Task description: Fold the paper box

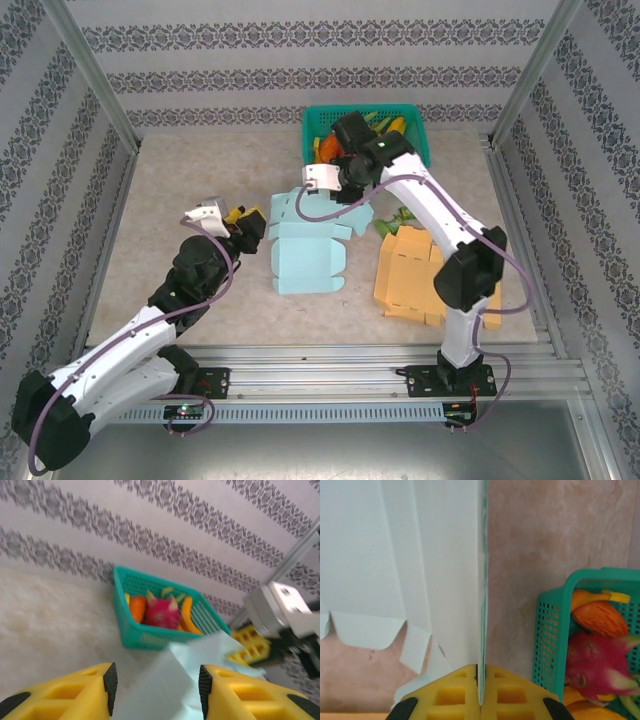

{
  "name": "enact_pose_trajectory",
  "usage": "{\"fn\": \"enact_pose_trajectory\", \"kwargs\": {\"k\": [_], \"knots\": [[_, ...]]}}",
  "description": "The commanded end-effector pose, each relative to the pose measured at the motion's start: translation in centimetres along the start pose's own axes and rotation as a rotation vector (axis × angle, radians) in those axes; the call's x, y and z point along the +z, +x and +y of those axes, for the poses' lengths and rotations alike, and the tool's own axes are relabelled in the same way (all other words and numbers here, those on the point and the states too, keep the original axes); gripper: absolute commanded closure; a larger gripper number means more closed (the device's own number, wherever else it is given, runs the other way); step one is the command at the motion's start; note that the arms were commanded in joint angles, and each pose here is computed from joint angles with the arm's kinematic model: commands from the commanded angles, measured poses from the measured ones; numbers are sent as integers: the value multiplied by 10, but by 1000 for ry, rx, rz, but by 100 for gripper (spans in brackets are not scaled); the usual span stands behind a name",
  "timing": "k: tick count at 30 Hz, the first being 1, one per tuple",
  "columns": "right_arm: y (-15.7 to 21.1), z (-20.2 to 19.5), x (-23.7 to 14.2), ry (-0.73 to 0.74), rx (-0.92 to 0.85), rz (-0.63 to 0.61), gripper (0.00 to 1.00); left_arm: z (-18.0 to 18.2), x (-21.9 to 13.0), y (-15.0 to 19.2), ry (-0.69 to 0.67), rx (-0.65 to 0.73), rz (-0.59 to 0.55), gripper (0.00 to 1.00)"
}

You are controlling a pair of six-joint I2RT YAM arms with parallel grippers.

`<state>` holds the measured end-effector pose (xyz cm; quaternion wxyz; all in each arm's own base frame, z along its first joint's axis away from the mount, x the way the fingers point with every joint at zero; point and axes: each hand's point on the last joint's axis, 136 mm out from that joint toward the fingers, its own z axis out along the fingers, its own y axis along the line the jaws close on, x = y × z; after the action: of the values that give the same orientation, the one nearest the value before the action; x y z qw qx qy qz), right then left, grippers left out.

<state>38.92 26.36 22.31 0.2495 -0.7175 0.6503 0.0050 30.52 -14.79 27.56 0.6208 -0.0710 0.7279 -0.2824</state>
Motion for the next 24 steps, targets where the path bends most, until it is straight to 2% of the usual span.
{"fn": "enact_pose_trajectory", "kwargs": {"k": [1,5,8,10,17,24], "knots": [[-4,9,9,-97,44,28,100,13,-4,50,-7,-135,181,52],[-2,13,28,-191,43,85,100,-1,1,61,60,-161,238,62],[-6,16,33,-222,30,56,100,-12,12,76,104,-196,313,67],[-9,17,34,-234,24,33,100,-8,22,84,81,-204,326,69],[-8,24,33,-268,19,17,100,38,59,83,-32,-287,282,74],[6,26,40,-275,21,33,100,61,60,68,-116,-288,209,75]]}}
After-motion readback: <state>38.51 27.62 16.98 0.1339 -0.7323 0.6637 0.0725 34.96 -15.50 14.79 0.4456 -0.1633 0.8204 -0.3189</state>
